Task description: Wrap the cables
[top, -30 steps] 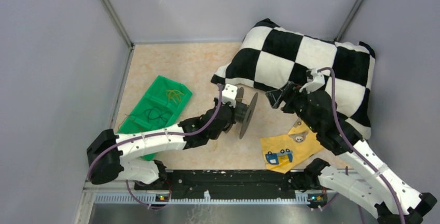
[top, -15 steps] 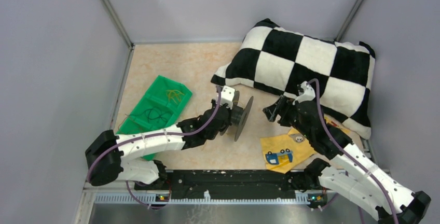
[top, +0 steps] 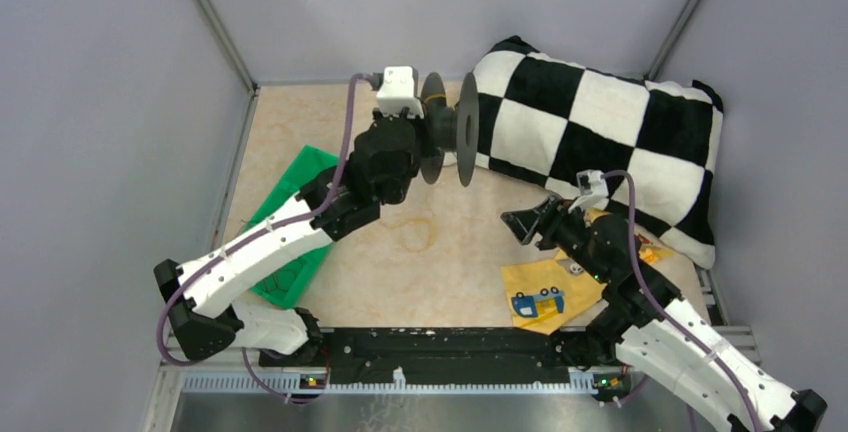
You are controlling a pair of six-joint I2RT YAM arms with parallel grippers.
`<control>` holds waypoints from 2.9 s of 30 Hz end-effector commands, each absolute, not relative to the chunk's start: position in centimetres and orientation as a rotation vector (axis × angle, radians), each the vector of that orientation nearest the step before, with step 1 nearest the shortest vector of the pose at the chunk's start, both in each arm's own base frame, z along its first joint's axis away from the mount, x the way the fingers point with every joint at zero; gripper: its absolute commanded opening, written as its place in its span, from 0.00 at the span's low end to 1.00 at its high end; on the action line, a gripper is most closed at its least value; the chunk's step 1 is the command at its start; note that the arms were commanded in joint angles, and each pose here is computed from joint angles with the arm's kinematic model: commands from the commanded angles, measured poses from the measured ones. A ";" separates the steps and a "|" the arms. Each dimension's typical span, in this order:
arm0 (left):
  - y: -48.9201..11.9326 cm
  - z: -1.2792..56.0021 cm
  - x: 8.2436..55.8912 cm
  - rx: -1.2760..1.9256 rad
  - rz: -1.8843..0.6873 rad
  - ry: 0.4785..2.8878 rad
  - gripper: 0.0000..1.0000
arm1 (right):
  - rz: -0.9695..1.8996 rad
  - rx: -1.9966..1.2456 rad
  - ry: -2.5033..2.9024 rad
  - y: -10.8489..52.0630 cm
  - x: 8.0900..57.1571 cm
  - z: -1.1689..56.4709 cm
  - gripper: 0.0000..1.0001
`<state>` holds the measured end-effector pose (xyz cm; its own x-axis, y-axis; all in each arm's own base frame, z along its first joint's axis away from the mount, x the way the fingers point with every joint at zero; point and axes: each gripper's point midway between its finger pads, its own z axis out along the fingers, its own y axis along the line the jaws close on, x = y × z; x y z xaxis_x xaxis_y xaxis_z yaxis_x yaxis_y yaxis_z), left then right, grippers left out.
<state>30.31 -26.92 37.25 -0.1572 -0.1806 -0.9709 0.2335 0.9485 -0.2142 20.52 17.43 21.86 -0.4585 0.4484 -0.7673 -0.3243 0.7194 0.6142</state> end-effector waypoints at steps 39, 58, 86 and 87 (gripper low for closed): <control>-22.3 51.4 26.9 -0.084 -0.661 1.564 0.00 | 0.852 -0.092 1.757 28.8 25.5 16.5 0.67; -21.3 54.2 25.0 -0.079 -0.753 1.510 0.00 | 0.962 -0.031 1.727 32.2 27.9 17.3 0.63; -15.7 59.4 21.6 -0.140 -0.780 1.366 0.00 | 0.827 0.443 1.718 24.4 32.7 13.9 0.73; -15.5 59.5 21.6 -0.141 -0.775 1.364 0.00 | 0.816 0.466 1.710 23.6 32.8 14.0 0.75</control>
